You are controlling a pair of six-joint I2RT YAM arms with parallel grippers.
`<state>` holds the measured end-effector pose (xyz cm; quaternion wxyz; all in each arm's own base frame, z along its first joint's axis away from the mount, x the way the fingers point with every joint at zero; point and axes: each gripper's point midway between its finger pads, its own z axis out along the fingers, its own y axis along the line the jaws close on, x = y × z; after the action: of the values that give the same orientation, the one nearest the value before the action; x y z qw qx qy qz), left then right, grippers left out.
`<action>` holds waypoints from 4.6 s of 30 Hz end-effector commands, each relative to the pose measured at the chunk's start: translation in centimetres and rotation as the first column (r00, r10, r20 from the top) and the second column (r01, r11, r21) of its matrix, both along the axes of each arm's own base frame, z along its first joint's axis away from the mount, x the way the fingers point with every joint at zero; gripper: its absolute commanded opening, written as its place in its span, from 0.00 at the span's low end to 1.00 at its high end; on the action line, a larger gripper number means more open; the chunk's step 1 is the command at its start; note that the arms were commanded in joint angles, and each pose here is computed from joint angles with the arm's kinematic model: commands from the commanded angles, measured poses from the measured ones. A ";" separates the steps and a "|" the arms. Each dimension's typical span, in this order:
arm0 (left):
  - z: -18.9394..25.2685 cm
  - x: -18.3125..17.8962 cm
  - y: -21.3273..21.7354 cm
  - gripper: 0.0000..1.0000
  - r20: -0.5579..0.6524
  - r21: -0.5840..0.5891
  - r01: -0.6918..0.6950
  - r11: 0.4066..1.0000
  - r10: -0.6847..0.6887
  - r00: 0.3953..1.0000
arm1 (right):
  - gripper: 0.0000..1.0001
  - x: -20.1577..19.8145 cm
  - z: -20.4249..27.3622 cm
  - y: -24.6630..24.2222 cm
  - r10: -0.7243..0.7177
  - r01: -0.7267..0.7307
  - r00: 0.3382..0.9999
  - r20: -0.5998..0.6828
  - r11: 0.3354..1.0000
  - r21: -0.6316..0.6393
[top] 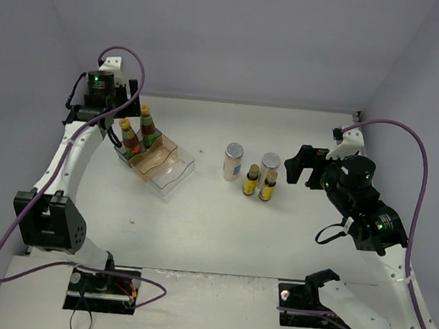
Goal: Organize the condiment bottles
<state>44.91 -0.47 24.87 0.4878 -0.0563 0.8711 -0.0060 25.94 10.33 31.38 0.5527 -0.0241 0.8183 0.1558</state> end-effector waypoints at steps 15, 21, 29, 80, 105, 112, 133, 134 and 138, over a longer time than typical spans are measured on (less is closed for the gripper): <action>4.8 -5.1 -26.9 0.76 0.102 -0.043 0.558 0.828 -0.552 0.827 | 1.00 0.3 2.6 0.5 0.011 -0.014 0.996 0.085 0.999 0.036; 1.9 -5.3 -32.4 0.75 0.050 -0.055 0.634 0.771 -0.632 0.773 | 1.00 -0.1 2.6 0.2 0.004 -0.007 0.996 0.086 0.999 0.044; -0.8 -5.0 -35.4 0.75 -0.002 -0.038 0.662 0.749 -0.662 0.749 | 1.00 -0.7 2.4 -0.1 0.000 -0.004 0.997 0.081 0.999 0.045; -4.3 -3.4 -33.6 0.74 -0.073 0.063 0.569 0.820 -0.564 0.822 | 1.00 -0.6 1.8 -0.3 -0.011 0.009 0.997 0.075 0.999 0.039; 5.8 -2.1 -24.4 0.04 0.041 0.096 0.394 0.914 -0.399 0.916 | 1.00 -0.7 2.4 -0.3 -0.012 0.008 0.996 0.089 0.999 0.045; 9.7 -1.3 -16.1 0.04 0.116 0.092 0.246 0.965 -0.255 0.960 | 1.00 -0.7 2.3 0.2 0.013 -0.017 0.996 0.086 0.999 0.051; 1.0 2.2 -9.3 0.04 -0.020 0.073 0.141 0.987 -0.140 0.990 | 1.00 -0.1 1.7 0.6 0.018 -0.021 0.997 0.072 0.999 0.046; 0.1 2.2 -9.3 0.04 -0.037 0.073 0.142 0.987 -0.139 0.990 | 1.00 -0.1 1.7 0.6 0.018 -0.021 0.997 0.072 0.999 0.046; -1.5 2.5 -9.5 0.04 -0.059 0.065 0.151 0.986 -0.148 0.987 | 1.00 0.0 1.6 0.6 0.016 -0.019 0.997 0.071 0.999 0.045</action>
<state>45.23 -9.89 20.16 0.4019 0.0360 0.9149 0.0037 24.93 10.14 31.27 0.5540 -0.0219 0.8159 0.1640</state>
